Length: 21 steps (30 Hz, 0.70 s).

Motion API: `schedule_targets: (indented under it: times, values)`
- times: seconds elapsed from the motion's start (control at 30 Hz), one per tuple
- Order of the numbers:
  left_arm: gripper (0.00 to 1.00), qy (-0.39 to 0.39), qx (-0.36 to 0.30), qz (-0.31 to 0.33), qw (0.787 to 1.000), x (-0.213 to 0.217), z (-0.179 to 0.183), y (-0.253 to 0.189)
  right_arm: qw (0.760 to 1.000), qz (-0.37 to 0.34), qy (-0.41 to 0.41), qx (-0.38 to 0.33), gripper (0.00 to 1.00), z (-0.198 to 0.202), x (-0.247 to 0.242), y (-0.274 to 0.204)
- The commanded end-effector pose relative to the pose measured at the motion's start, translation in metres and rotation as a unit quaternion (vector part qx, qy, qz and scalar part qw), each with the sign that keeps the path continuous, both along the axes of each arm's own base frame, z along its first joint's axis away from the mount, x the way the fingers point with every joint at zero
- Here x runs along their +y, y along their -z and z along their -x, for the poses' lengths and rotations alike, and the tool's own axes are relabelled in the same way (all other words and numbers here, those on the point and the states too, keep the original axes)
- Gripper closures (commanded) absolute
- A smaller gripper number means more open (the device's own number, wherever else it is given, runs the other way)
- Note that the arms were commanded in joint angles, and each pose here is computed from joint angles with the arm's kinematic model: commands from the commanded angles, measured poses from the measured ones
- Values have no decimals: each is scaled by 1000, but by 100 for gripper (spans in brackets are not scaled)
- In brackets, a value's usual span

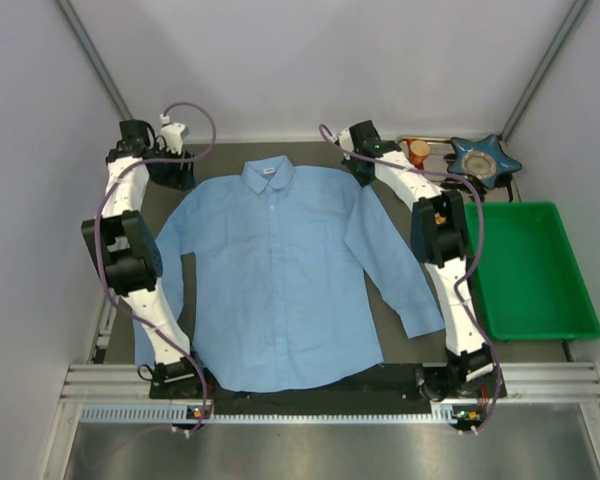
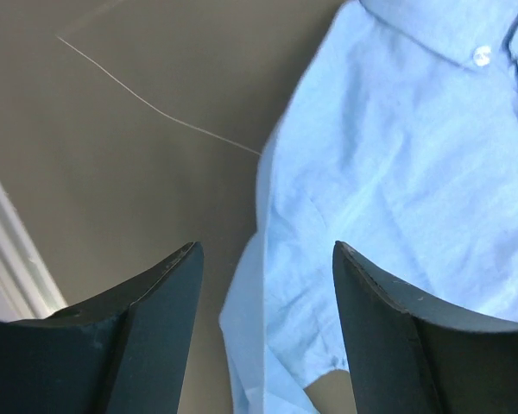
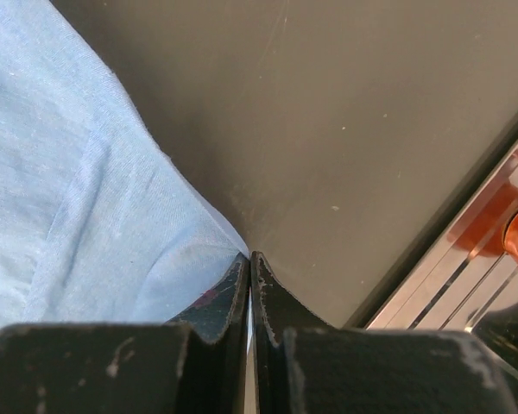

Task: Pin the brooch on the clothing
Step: Flatten out the clothes at the center of the board.

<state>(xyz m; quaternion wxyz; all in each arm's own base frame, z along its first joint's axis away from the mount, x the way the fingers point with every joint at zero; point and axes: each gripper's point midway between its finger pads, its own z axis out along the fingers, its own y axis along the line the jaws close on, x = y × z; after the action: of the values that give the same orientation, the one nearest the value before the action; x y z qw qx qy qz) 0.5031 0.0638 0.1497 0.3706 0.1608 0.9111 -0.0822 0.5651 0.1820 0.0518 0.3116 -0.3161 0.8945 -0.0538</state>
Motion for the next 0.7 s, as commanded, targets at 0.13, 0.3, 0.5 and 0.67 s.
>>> schedule_targets:
  times: [0.13,0.3,0.5,0.67]
  values:
    - [38,-19,57,-37,997,12,7,52,998,11,22,-63,100,-18,-16,-44]
    - [72,-36,53,-57,996,21,-13,65,996,29,34,-80,100,-26,-23,-42]
    - [100,-60,34,-46,997,30,-60,78,992,65,46,-97,100,-37,-37,-35]
    - [95,-60,28,-42,997,34,-88,97,989,95,47,-104,100,-46,-46,-23]
